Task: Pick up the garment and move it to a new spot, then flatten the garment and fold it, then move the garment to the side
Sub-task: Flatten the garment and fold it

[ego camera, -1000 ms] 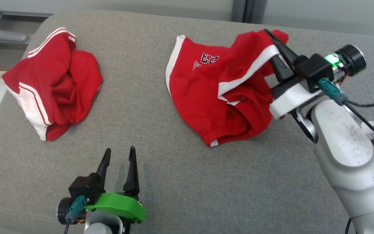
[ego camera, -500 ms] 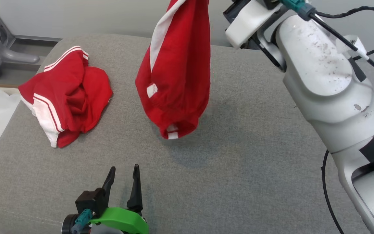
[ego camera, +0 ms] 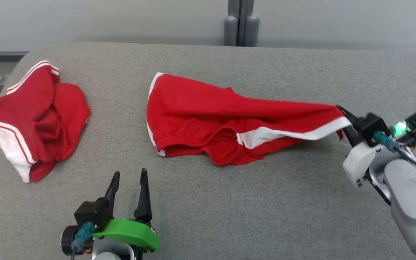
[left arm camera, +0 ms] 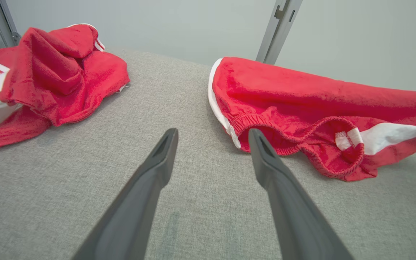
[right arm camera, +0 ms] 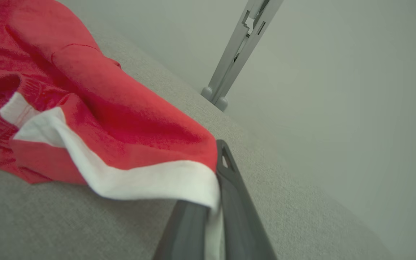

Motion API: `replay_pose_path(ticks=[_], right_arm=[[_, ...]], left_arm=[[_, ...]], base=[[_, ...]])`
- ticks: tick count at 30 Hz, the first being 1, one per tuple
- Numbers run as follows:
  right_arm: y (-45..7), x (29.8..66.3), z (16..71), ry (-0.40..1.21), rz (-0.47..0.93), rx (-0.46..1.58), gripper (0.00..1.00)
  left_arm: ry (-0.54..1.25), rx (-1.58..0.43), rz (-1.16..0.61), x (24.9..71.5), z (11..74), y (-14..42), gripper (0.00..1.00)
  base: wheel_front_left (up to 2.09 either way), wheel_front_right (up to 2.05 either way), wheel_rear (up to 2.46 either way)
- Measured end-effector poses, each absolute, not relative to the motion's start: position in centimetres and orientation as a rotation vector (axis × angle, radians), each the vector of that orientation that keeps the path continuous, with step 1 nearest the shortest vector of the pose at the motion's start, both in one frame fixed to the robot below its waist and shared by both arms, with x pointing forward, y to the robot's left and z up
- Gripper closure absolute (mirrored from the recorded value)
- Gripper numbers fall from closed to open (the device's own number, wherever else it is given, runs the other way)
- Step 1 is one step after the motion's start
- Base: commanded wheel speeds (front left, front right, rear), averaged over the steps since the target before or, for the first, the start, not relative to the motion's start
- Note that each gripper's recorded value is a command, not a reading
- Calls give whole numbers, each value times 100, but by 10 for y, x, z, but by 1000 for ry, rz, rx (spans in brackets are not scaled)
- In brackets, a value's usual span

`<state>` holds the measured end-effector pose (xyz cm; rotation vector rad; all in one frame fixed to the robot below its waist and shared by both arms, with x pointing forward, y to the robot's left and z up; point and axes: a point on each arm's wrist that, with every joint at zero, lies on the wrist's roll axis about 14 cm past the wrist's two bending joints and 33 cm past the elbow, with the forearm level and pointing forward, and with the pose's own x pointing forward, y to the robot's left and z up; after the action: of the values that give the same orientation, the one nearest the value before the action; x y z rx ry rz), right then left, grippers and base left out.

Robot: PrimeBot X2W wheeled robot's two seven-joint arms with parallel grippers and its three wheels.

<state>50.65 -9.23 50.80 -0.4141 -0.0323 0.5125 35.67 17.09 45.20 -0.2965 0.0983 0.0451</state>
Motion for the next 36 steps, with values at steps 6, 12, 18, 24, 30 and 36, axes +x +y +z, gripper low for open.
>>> replay_pose_path(ticks=[6,12,18,24,30,36], right_arm=[[-160,452,432,179,362,-351,0],[-172,441,432,172,288,-286,0],[-175,442,438,142,249,-248,0],[-179,443,436,144,218,-225,0],[-183,442,434,146,189,-206,0],[-186,440,433,150,171,-191,0]], left_arm=[[110,-307,-140,387,453,117,0],[115,-373,-278,402,458,73,0],[123,-443,-403,421,465,32,0],[206,-495,-463,430,446,4,0],[290,-487,-494,432,421,-11,0],[310,-494,-485,438,413,-13,100]], base=[[0,0,0],[0,0,0],[0,0,0],[0,0,0],[0,0,0],[0,0,0]])
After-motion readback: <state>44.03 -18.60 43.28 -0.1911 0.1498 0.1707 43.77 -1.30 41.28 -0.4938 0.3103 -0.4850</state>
